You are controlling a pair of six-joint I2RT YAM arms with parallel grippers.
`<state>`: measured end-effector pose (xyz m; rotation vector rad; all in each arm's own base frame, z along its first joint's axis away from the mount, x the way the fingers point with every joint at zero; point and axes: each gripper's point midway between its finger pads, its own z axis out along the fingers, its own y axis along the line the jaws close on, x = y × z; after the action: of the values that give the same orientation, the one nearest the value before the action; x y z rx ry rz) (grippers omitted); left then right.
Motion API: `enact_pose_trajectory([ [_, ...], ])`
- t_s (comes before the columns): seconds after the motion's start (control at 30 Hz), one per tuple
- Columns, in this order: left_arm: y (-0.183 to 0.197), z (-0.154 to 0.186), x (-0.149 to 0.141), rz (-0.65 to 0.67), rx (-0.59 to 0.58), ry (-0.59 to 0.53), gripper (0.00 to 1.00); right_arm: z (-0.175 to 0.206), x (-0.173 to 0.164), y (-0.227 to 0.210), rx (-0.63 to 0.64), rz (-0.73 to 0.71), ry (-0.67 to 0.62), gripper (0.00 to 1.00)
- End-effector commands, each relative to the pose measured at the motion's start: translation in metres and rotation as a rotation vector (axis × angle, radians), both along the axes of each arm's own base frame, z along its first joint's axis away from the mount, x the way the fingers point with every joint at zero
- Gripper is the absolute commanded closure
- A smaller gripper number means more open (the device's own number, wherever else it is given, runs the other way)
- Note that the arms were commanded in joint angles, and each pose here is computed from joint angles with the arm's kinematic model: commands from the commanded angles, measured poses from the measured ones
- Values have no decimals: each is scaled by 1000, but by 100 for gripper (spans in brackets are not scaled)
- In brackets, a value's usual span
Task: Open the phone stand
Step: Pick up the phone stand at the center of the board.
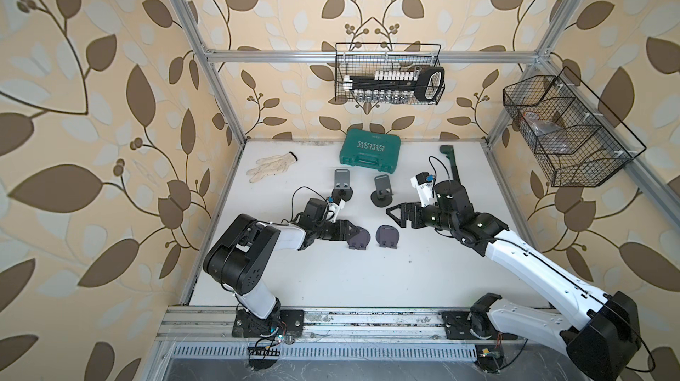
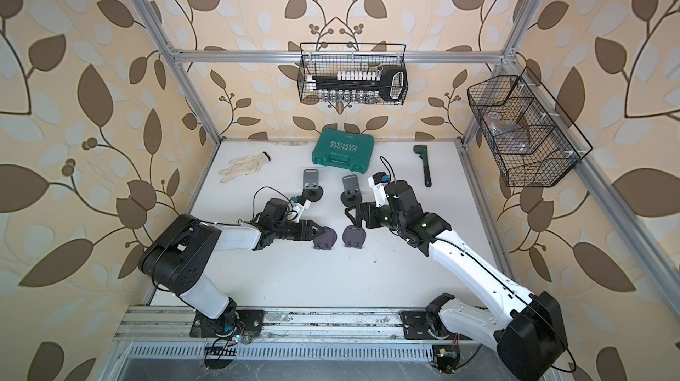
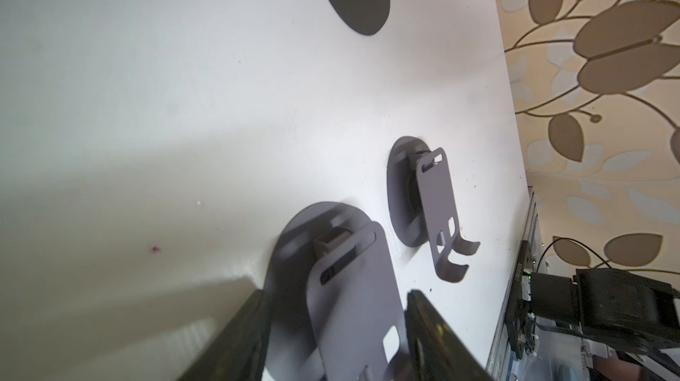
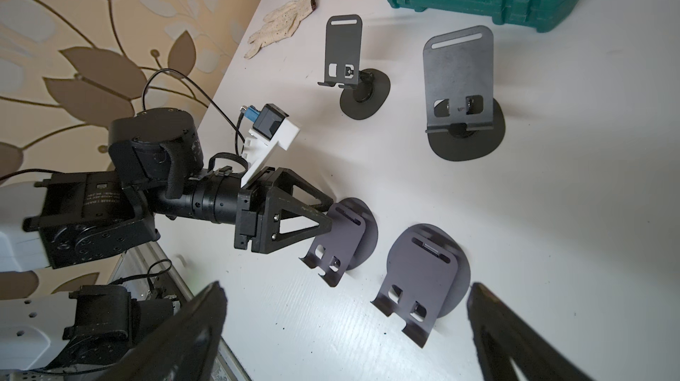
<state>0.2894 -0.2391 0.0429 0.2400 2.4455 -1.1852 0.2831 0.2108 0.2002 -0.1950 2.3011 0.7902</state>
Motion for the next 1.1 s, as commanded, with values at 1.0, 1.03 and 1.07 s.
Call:
enact_pose_trajectory([
  [1.0, -25, -21, -11, -130, -50, 123, 100, -32, -3, 8, -1, 20, 77, 6],
  [1.03, -26, -20, -11, -129, -48, 124, 100, -32, -4, 7, -1, 20, 78, 6],
  [1.07, -27, -17, -12, -126, -49, 124, 100, -32, -4, 8, 1, 22, 79, 6],
])
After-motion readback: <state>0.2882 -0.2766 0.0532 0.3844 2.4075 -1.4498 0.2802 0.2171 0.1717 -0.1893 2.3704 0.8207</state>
